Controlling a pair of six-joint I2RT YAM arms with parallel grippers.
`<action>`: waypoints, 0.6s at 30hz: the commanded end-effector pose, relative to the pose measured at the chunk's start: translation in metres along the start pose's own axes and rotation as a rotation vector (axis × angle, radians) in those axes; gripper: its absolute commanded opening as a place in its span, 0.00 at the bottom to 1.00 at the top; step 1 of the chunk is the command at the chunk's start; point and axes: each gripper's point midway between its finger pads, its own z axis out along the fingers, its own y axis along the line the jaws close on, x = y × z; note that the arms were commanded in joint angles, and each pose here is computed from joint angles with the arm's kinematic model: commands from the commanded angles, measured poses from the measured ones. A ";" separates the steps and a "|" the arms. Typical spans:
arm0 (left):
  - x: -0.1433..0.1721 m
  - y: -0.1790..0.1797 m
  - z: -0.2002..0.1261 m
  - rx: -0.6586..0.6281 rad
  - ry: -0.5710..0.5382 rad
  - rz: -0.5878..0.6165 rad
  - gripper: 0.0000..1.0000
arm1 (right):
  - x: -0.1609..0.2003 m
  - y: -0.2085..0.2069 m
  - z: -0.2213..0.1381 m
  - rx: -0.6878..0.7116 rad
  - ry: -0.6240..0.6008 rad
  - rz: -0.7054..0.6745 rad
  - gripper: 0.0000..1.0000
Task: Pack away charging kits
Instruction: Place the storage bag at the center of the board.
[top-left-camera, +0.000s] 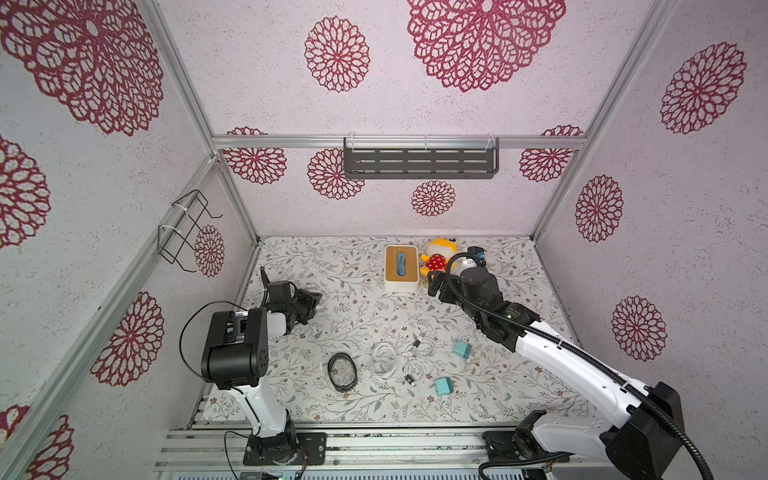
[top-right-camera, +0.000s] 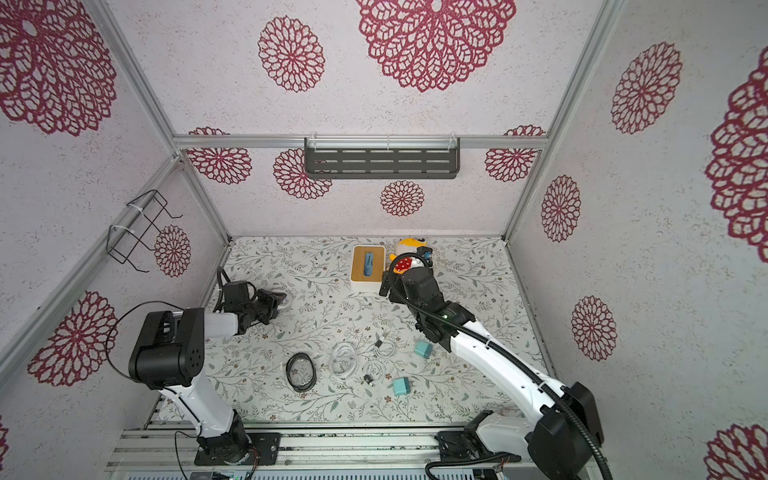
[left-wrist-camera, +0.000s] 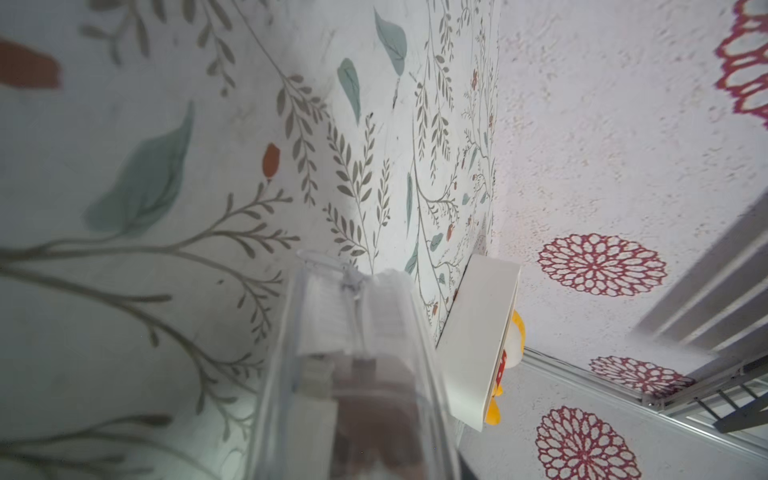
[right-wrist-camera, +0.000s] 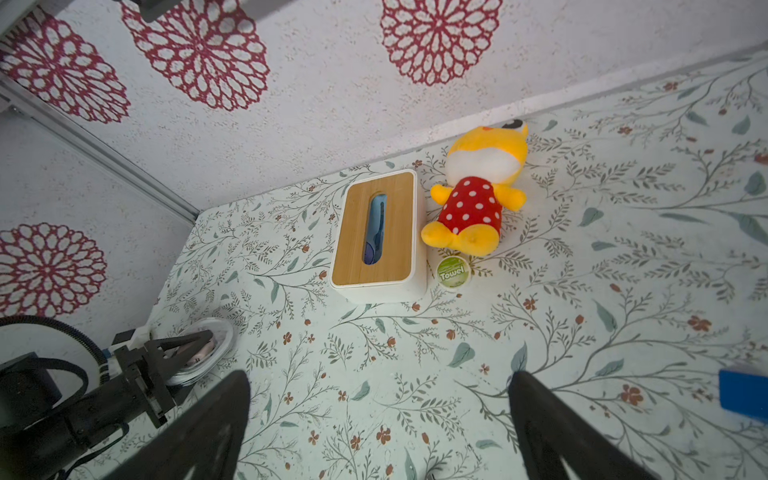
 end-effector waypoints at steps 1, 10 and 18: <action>-0.001 -0.011 -0.012 0.011 -0.018 0.015 0.96 | 0.000 -0.014 -0.009 0.042 -0.018 0.124 0.99; 0.002 0.050 -0.064 -0.473 -0.081 -0.034 0.98 | -0.027 -0.031 -0.026 0.194 -0.068 0.069 0.99; -0.022 0.012 -0.167 -0.754 -0.379 0.064 0.98 | -0.031 -0.038 -0.034 0.222 -0.065 -0.013 0.99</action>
